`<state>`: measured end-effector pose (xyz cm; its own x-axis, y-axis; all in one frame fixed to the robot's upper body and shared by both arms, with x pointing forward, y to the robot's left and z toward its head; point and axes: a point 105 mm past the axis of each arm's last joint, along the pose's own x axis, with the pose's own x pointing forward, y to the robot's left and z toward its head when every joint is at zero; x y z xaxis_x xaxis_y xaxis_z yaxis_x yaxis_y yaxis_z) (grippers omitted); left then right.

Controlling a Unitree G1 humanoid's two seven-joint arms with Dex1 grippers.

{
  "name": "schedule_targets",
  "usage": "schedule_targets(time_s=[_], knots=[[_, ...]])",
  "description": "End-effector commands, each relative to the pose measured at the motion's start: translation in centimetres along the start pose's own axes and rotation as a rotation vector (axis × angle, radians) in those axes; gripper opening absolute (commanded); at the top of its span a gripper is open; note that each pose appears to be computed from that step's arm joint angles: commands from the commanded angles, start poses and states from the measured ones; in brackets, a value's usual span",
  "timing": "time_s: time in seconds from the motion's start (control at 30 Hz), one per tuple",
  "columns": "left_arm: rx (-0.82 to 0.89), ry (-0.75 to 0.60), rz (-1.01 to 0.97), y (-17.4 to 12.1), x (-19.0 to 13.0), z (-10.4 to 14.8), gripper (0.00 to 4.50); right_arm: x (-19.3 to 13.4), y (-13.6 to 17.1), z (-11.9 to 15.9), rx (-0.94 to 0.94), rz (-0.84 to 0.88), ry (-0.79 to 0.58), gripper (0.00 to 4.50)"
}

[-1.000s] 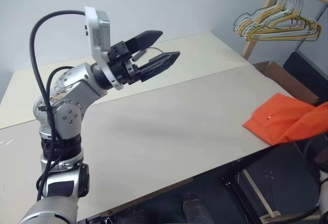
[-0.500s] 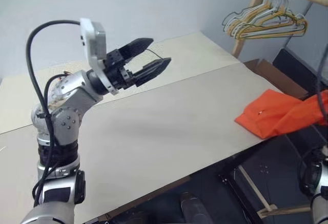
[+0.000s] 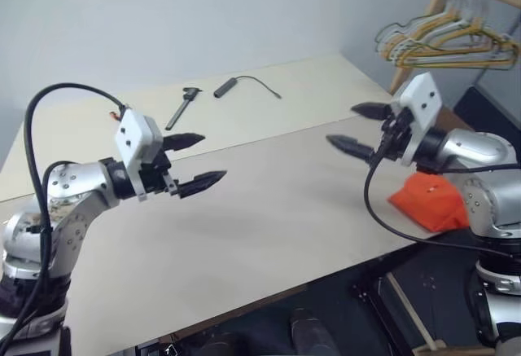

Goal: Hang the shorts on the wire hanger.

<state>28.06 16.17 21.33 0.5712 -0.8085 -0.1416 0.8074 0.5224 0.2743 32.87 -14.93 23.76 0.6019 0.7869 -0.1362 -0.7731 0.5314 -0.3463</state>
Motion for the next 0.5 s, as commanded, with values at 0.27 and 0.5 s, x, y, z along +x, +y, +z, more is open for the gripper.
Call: schedule_targets(time_s=[0.27,0.5], knots=[[0.054,0.005,0.012,-1.53,-2.04,1.00,4.50,0.44,1.27,0.51,-0.009,0.125,-0.015,4.45],[0.048,0.001,0.025,-1.46,-1.94,1.28,4.50,0.54,1.51,0.14,-0.016,0.131,-0.010,4.45]])
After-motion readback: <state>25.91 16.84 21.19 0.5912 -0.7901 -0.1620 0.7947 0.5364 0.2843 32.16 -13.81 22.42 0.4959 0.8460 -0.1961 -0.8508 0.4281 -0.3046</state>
